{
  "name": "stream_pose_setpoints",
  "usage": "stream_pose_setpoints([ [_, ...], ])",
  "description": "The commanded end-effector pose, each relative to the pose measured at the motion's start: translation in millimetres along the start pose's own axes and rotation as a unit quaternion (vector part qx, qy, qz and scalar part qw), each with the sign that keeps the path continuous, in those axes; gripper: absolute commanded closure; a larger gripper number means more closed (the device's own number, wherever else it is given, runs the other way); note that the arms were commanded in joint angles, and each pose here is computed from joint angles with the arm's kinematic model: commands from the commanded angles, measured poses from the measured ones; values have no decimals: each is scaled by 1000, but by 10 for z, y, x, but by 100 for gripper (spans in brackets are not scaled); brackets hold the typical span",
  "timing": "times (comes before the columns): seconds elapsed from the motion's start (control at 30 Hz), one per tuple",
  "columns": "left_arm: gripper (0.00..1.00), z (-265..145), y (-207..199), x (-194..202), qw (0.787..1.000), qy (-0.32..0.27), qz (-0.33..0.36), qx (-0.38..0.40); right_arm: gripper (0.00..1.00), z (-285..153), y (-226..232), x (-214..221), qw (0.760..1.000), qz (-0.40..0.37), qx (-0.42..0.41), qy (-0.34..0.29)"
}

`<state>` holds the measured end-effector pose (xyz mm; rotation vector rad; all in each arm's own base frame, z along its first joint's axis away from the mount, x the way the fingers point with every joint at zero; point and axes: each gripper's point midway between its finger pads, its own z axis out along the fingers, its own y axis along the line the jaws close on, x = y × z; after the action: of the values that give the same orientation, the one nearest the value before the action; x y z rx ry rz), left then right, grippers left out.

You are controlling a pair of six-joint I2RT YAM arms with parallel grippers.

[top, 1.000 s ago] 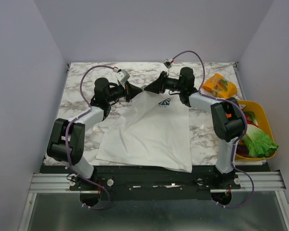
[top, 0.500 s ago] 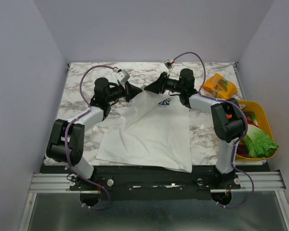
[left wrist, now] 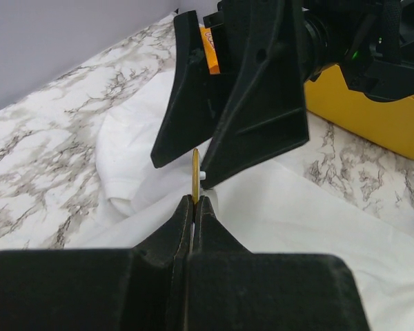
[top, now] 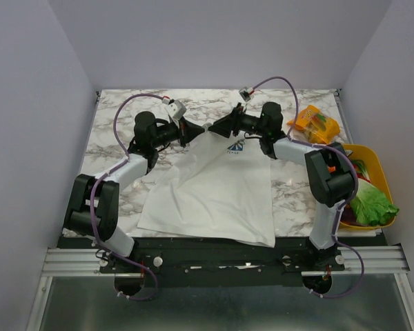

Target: Pin the brooch onto the clothing

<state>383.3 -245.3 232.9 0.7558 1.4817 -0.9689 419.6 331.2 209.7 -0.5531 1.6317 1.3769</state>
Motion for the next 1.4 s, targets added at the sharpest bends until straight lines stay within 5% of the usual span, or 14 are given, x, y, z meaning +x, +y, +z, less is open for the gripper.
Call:
stream_pose_setpoints([
  [0.0, 100, -37, -171, -130, 999, -11, 15, 28, 21, -87, 132, -152, 997, -73, -24, -17],
  [0.17, 100, -40, -179, -151, 999, -12, 17, 31, 9, -138, 223, -137, 994, -98, -40, -10],
  [0.33, 100, -47, -222, -148, 999, -11, 20, 45, 7, -147, 340, -125, 991, -112, -77, 4],
  [0.57, 100, -55, -277, -191, 998, -20, 20, 56, 26, -56, 428, -77, 986, -88, -136, 41],
  [1.1, 100, -40, -255, -228, 998, -22, 10, 50, 33, 52, 376, 106, 986, -94, -113, 76],
  [1.37, 100, -38, -249, -235, 999, -21, 7, 49, 50, 95, 324, 132, 988, -89, -98, 82],
])
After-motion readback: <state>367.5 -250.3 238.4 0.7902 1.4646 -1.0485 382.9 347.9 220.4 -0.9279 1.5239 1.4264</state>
